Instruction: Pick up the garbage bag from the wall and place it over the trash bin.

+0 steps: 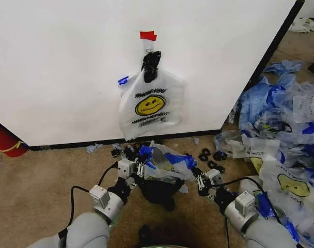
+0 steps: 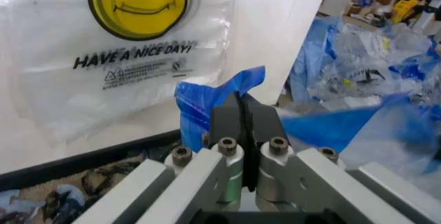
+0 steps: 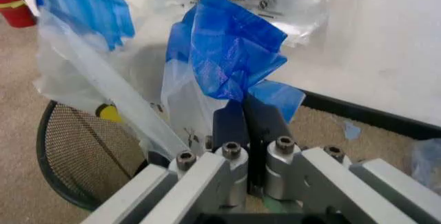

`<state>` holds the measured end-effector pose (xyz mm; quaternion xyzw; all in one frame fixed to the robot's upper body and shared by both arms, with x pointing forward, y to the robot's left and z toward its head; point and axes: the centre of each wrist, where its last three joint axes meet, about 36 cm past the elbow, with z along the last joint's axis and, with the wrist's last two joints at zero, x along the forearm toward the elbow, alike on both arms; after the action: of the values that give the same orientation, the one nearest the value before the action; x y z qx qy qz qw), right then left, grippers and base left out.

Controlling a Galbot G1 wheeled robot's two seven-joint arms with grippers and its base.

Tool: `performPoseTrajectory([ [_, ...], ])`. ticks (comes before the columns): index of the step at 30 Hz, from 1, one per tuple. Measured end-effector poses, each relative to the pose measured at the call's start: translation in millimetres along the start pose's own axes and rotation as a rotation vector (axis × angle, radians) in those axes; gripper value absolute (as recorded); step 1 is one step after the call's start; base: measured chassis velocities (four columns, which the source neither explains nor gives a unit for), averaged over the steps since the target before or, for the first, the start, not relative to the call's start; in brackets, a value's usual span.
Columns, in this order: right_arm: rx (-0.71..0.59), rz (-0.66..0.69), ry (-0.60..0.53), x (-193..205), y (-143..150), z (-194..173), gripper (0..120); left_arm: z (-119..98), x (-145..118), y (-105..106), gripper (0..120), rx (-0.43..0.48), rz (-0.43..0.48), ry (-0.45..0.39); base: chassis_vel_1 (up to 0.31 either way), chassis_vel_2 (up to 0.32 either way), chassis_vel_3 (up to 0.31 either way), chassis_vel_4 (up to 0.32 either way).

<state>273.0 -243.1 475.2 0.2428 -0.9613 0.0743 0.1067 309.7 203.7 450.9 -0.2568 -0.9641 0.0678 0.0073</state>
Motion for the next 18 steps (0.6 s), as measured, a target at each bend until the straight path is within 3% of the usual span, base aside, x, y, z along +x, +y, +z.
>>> performPoseTrajectory([
  [7, 0.019, 0.018, -0.011, 10.2, -7.2, -9.6, 0, 7.9, -3.1, 14.1, 0, -0.023, 0.002, 0.005, 0.000, 0.000, 0.000, 0.000],
  [18, 0.015, 0.022, -0.003, 14.2, -9.8, -11.5, 0, 13.8, 3.6, 12.5, 0, -0.035, 0.062, 0.027, 0.000, 0.000, 0.000, 0.000],
])
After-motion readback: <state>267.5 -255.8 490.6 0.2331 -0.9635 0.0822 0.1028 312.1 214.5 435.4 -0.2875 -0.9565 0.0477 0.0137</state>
